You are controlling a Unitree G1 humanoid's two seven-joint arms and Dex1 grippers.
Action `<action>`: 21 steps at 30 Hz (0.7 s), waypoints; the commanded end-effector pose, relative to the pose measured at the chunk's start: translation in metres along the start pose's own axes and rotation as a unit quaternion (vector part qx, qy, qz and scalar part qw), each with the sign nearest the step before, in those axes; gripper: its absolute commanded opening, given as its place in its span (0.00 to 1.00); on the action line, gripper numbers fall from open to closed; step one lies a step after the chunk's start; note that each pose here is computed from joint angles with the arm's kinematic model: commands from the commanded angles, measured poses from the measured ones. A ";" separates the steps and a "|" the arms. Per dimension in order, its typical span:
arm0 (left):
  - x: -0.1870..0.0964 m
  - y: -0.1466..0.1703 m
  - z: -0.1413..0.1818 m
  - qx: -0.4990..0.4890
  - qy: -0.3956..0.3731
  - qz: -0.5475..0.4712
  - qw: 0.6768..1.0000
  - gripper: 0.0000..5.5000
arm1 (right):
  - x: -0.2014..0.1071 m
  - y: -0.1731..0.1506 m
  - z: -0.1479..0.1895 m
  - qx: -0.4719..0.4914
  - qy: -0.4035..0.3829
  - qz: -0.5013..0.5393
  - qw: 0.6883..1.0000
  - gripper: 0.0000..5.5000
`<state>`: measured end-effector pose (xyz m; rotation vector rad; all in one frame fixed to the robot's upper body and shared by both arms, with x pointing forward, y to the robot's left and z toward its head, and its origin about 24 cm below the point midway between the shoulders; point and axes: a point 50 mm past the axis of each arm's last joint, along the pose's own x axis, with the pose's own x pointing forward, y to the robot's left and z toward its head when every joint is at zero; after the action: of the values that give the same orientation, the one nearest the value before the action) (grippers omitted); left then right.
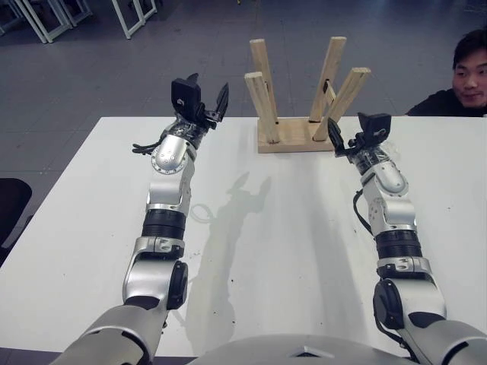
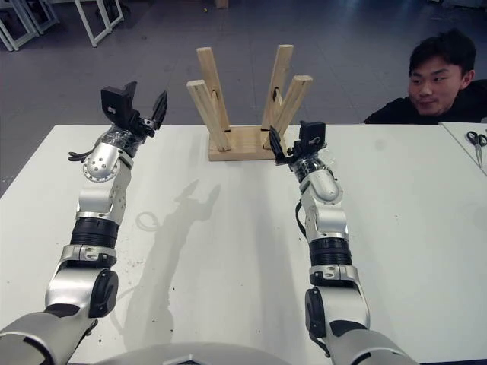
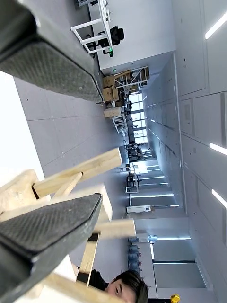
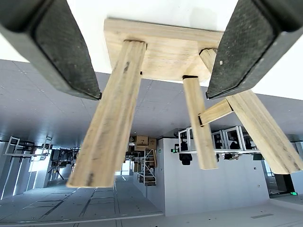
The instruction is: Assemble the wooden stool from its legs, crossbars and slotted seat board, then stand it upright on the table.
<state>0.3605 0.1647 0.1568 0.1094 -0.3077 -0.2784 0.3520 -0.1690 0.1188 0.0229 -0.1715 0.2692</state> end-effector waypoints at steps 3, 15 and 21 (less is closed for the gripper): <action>0.000 -0.028 -0.013 -0.019 0.053 -0.136 0.989 0.64 | 0.001 -0.014 -0.009 -0.020 0.028 -0.003 0.999 0.74; 0.032 -0.088 -0.003 -0.051 0.052 -0.237 0.969 0.64 | -0.007 -0.023 -0.020 -0.028 0.048 -0.008 0.998 0.74; 0.049 -0.095 -0.010 -0.045 0.072 -0.190 0.978 0.64 | -0.015 -0.024 -0.024 -0.028 0.055 -0.008 0.998 0.74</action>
<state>0.3782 0.0650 0.1398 0.0927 -0.1177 -0.6728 0.3523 -0.1911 0.0967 -0.0358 -0.0863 0.2539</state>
